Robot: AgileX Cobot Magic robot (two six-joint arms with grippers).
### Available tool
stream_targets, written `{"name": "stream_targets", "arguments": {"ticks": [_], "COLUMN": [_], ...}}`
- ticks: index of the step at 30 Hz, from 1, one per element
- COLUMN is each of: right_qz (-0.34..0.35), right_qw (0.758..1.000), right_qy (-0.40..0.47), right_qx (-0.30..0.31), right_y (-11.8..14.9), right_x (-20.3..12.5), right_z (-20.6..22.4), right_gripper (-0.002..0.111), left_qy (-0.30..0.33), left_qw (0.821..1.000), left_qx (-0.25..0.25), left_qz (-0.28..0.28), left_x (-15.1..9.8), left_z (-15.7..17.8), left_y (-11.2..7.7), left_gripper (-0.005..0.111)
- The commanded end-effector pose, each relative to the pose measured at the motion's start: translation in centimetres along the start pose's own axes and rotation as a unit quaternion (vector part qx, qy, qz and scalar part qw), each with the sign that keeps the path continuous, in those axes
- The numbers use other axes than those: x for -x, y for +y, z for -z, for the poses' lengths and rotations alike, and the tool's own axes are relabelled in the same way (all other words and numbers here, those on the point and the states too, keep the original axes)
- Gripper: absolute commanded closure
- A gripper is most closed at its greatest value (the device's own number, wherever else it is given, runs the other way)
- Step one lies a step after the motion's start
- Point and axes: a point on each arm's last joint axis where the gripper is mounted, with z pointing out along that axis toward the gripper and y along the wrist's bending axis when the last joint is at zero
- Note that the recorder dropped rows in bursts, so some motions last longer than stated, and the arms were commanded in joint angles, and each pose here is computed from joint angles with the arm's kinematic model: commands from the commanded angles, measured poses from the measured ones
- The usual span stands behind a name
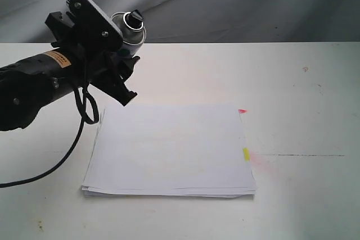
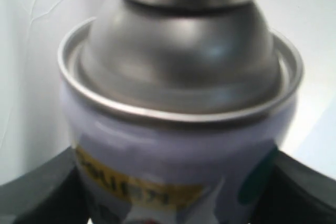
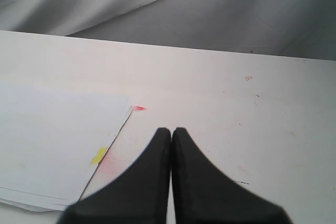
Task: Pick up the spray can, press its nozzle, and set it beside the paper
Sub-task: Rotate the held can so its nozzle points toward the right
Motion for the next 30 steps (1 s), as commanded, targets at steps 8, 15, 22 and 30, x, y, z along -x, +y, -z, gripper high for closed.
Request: {"name": "stream_targets", "arguments": {"ticks": [8,15,22,30], "right_qz": [-0.004,-0.004,-0.004,-0.004], "right_qw": [1.0,1.0,1.0,1.0], "right_qy": [0.0,0.0,0.0,0.0], "right_qx": [0.0,0.0,0.0,0.0], "right_y": [0.0,0.0,0.0,0.0], "right_x": [-0.1,-0.1,-0.1,-0.1], "right_z": [0.0,0.0,0.0,0.0], "right_gripper": [0.108,0.108,0.108,0.108], "left_qy": [-0.078,-0.056,-0.052,-0.08], "left_qw": [0.995,0.993,0.989,0.967], "left_qx": [-0.003,0.0,-0.009,0.045], "left_qz": [-0.065,-0.104,-0.138,-0.238], "left_x": [-0.7,-3.3,-3.8,-3.1], "left_z": [-0.1,-1.4,-1.7,-1.6], "left_y": [-1.6,-2.8,-3.3,-2.5], "left_gripper": [0.107,0.107,0.107,0.107]}}
